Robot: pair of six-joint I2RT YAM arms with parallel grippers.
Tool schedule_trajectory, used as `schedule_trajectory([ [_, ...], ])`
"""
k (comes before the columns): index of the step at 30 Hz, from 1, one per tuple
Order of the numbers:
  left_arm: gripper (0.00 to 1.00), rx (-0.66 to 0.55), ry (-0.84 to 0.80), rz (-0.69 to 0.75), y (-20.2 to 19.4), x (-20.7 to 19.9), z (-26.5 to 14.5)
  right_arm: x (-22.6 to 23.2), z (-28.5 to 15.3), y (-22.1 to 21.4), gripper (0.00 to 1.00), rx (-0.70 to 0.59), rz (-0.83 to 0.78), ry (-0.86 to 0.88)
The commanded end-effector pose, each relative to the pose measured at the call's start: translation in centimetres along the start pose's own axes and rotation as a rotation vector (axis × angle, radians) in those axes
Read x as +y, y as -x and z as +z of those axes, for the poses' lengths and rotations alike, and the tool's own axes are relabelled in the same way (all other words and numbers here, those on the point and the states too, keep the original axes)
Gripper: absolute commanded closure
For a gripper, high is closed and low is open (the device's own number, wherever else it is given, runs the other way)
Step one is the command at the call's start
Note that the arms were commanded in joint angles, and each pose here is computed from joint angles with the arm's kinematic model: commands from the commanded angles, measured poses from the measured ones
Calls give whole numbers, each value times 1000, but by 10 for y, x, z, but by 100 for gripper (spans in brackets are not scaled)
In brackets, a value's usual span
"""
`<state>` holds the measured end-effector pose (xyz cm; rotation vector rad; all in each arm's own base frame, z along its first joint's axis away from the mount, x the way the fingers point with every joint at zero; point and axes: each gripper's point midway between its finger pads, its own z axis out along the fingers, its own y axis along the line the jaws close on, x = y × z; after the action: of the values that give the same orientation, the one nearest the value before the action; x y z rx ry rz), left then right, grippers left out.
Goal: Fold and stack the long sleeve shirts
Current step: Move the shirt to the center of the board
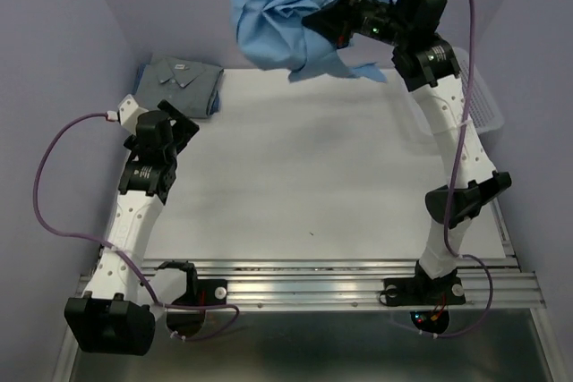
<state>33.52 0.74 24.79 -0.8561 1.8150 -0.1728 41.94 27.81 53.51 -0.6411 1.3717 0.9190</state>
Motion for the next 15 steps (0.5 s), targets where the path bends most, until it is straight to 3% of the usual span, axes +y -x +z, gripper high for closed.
schedule_trajectory([
  [1, 1, -43, -19, -28, 11, 1, -12, 21, -6, -10, 92, 28, -30, 144],
  [3, 1, -34, -9, -38, 8, 5, -15, -6, -8, -29, 85, 52, -29, -4],
  [5, 1, -34, 3, -43, 7, 10, -20, -62, -24, -77, 82, 126, 17, -317],
  [7, 1, -27, 50, -44, 3, 22, -23, -110, -55, -121, 64, 203, 48, -542],
  [8, 1, -31, 87, -41, 3, 32, -27, -142, -87, -168, 26, 292, 79, -734],
  [9, 1, -31, 101, -40, 2, 36, -29, -159, -108, -191, 1, 333, 99, -833],
  [11, 1, -31, 121, -36, 1, 42, -34, -189, -159, -225, 0, 380, 165, -1068],
  [12, 1, -21, 133, -28, -2, 46, -34, -186, -174, -249, 0, 434, 185, -1097],
  [15, 1, 32, 100, -7, -15, 43, -32, -169, -194, -271, 0, 478, 215, -1103],
])
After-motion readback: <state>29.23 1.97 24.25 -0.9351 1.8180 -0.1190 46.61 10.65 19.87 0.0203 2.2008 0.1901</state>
